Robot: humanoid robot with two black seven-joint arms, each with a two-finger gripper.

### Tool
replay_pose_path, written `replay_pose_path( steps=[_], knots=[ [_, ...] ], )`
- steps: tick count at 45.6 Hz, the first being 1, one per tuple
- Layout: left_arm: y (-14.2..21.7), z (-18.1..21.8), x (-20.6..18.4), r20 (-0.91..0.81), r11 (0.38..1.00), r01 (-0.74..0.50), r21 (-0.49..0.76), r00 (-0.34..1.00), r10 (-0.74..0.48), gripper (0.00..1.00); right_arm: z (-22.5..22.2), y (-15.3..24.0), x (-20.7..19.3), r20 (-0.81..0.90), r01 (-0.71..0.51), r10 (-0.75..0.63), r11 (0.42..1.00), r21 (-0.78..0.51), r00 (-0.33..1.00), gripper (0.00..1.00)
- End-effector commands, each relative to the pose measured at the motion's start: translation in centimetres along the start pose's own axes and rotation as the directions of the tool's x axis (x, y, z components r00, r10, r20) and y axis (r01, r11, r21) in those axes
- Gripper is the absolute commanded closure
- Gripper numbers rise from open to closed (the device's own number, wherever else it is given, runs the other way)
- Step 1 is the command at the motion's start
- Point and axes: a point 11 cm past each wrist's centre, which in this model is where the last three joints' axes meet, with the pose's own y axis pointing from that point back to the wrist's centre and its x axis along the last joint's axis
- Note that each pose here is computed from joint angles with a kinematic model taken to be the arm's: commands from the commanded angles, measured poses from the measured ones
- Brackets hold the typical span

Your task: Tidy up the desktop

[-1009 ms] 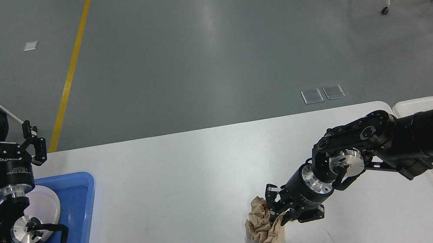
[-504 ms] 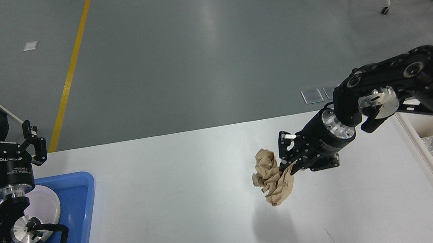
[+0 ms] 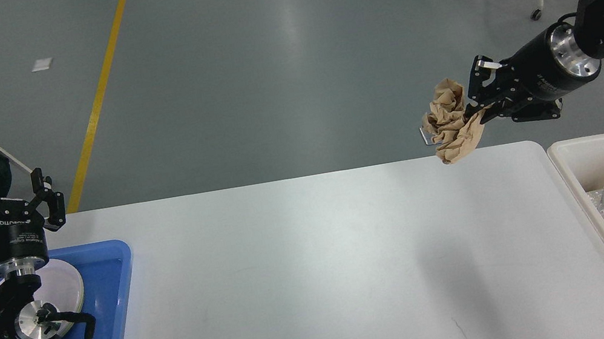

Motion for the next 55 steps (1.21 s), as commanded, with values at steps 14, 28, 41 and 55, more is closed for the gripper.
replay_pose_path(
  steps=[14,28,41,55],
  knots=[
    [0.0,0.0,0.0,0.000,1.000,0.000,0.001,1.000,0.000,0.03,5.6,1.9,5.9,0.102,-0.196,0.205,0.976,-0.095,0.973,1.00],
    [0.0,0.0,0.0,0.000,1.000,0.000,0.001,1.000,0.000,0.03,22.8,-3.1,6.1,0.169,-0.402,0.525,0.789,-0.464,0.834,1.00],
    [0.0,0.0,0.0,0.000,1.000,0.000,-0.001,1.000,0.000,0.03,30.4,-5.0,2.0,0.120,-0.386,0.561,0.694,-0.608,0.819,0.22],
    [0.0,0.0,0.0,0.000,1.000,0.000,0.001,1.000,0.000,0.03,32.5,-5.7,1.3,0.093,-0.388,0.569,0.661,-0.642,0.817,0.00]
  ],
)
